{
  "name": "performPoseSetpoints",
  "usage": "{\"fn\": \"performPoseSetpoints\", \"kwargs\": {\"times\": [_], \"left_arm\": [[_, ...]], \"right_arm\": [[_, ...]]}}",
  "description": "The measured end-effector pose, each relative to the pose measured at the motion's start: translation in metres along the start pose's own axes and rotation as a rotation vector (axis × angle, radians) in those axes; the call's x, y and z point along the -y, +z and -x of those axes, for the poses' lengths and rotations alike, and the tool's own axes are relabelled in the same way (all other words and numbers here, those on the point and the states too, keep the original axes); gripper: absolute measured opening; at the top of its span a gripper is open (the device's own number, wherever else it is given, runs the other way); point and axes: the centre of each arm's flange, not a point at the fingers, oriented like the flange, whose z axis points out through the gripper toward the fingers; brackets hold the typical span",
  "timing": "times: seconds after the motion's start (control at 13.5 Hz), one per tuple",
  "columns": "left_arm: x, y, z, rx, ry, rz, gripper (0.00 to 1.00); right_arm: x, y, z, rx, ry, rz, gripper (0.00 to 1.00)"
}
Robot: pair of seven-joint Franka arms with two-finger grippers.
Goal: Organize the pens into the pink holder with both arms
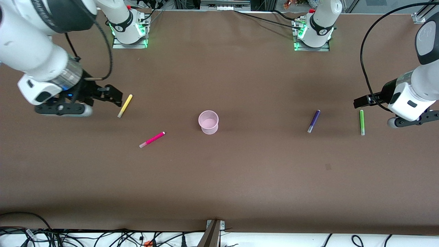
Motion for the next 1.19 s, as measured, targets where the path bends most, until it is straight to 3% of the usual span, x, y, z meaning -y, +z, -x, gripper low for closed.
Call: {"fn": "performPoseSetpoints", "kwargs": {"times": [0.45, 0.59, 0.74, 0.97, 1.19], "left_arm": [[-0.001, -0.016, 0.011, -0.028, 0.084, 0.005, 1.0], [-0.001, -0.013, 0.011, -0.015, 0.082, 0.002, 1.0], [0.0, 0.0, 0.012, 0.022, 0.037, -0.007, 1.0], [-0.001, 0.024, 0.01, 0.049, -0.209, -0.021, 1.0], [-0.014, 0.063, 0.004, 0.029, -0.568, -0.021, 1.0]], "right_arm": [[0.01, 0.014, 0.004, 0.037, -0.012, 0.013, 1.0], [0.026, 0.04, 0.002, 0.043, -0.013, 0.023, 1.0], [0.055, 0.093, -0.005, 0.055, 0.08, 0.053, 1.0], [0.068, 0.181, -0.019, 0.129, 0.222, 0.044, 1.0], [0.049, 0.225, -0.033, 0.147, 0.322, 0.029, 1.0]]}}
